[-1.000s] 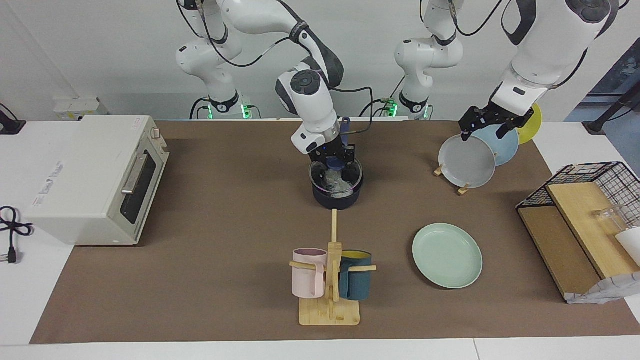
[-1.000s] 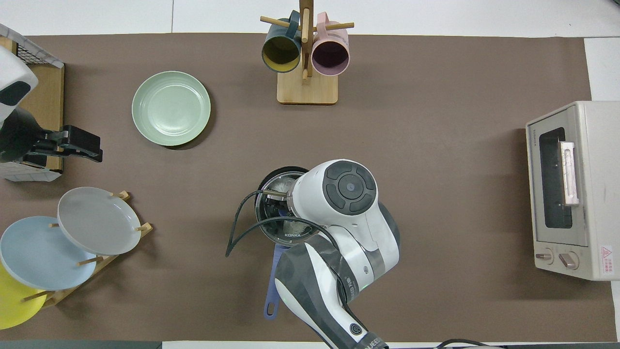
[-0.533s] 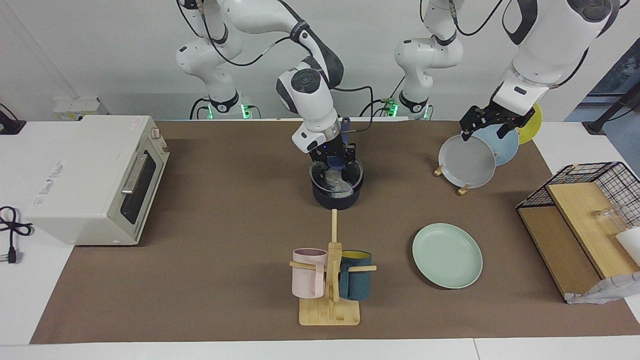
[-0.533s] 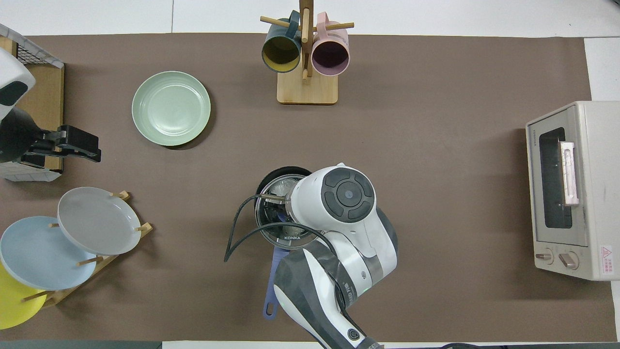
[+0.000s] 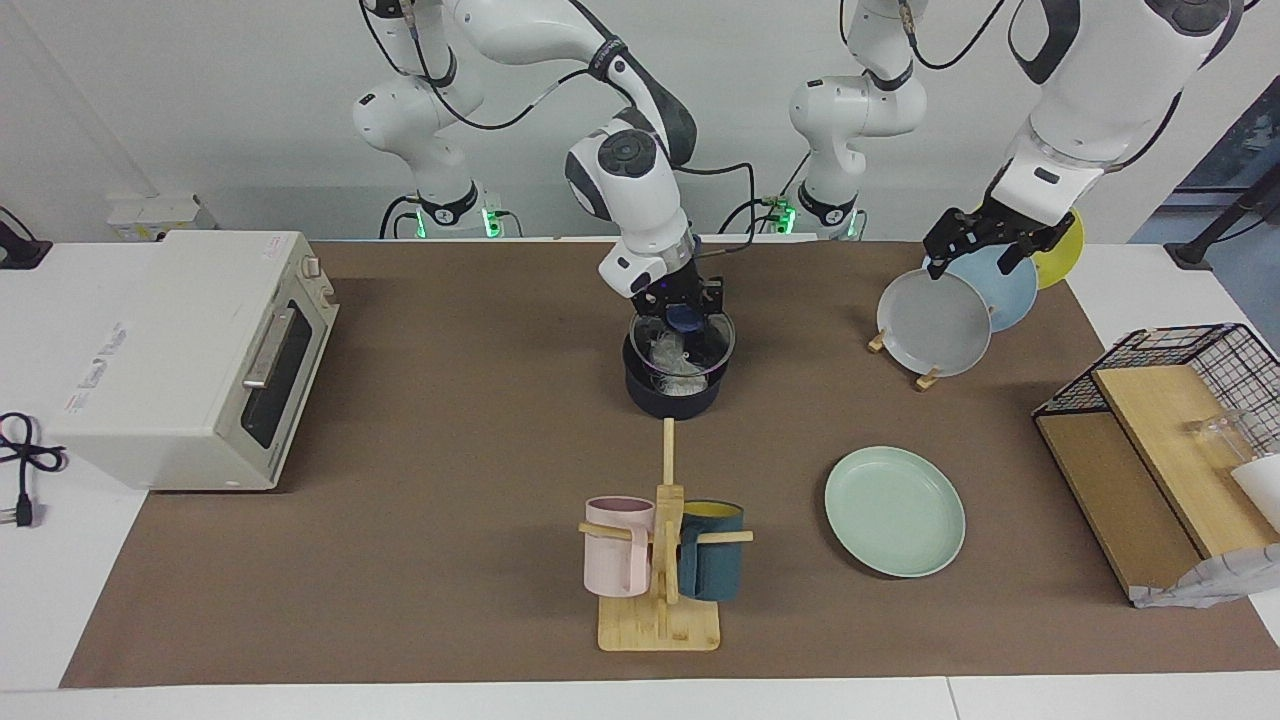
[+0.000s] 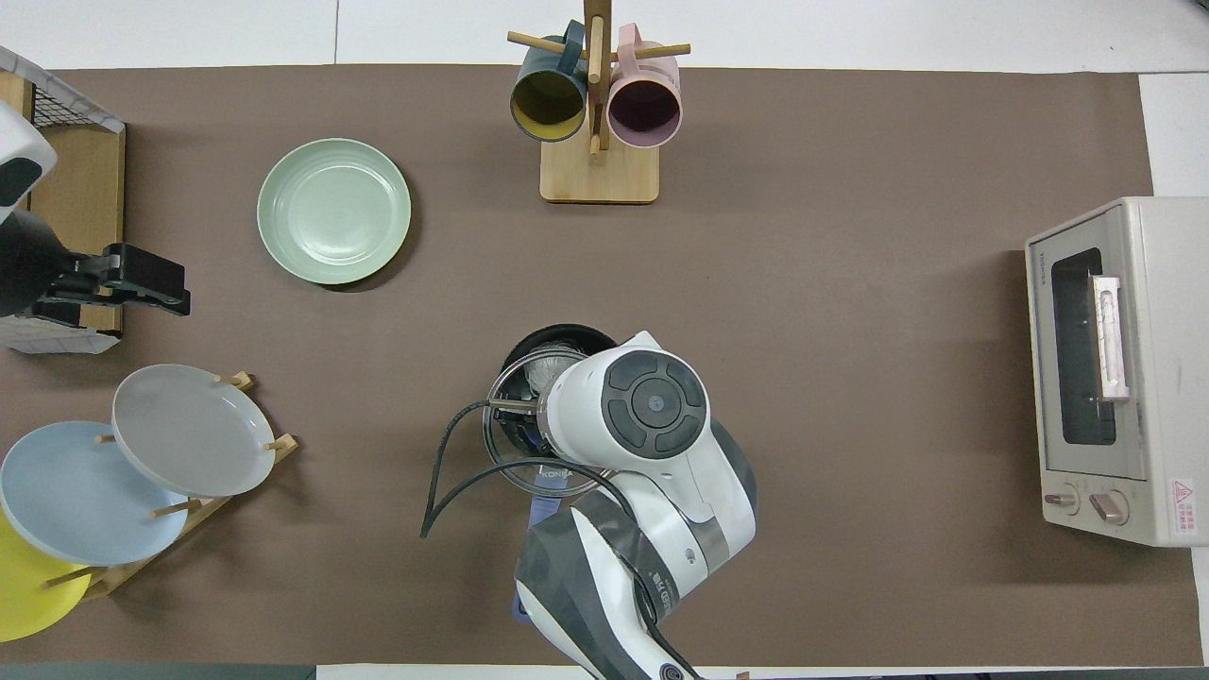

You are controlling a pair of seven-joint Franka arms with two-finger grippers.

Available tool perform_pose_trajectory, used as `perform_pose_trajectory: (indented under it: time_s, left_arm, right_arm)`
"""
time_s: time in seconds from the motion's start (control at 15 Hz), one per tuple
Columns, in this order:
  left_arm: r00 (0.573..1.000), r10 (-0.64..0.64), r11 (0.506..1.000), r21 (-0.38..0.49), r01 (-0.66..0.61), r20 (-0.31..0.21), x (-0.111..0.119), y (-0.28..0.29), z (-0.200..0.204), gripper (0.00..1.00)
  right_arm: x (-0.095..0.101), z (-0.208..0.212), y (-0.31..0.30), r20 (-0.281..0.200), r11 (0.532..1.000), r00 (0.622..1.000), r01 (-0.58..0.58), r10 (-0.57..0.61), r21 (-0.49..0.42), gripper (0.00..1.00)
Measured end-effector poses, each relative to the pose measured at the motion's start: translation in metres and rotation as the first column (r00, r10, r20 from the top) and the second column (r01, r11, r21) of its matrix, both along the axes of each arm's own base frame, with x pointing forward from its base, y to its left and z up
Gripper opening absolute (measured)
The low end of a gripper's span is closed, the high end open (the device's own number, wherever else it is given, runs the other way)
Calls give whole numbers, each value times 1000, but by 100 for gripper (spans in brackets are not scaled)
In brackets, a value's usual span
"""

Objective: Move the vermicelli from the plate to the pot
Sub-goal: 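Carry the glass lid over the pot with the right gripper and lower it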

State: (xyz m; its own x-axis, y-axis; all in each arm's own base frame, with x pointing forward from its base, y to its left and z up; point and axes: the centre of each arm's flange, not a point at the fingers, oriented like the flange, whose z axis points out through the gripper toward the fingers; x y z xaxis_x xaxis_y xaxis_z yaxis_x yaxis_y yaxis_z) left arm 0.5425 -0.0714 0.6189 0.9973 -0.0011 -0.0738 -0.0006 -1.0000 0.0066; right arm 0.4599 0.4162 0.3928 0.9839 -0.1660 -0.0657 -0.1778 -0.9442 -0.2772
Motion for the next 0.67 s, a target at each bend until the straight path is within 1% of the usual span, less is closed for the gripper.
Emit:
perform_pose_trajectory:
  time_s: [0.4,0.67]
  left_arm:
    - [1000,0,1000,0,0,0,0,0,0,100]
    - [1000,0,1000,0,0,0,0,0,0,100]
  right_arm:
    - [14,-1,-15,19,1000,1000,-14,14,1,60]
    - [19,-2,-19,39,1000,999,-29,29,4,60]
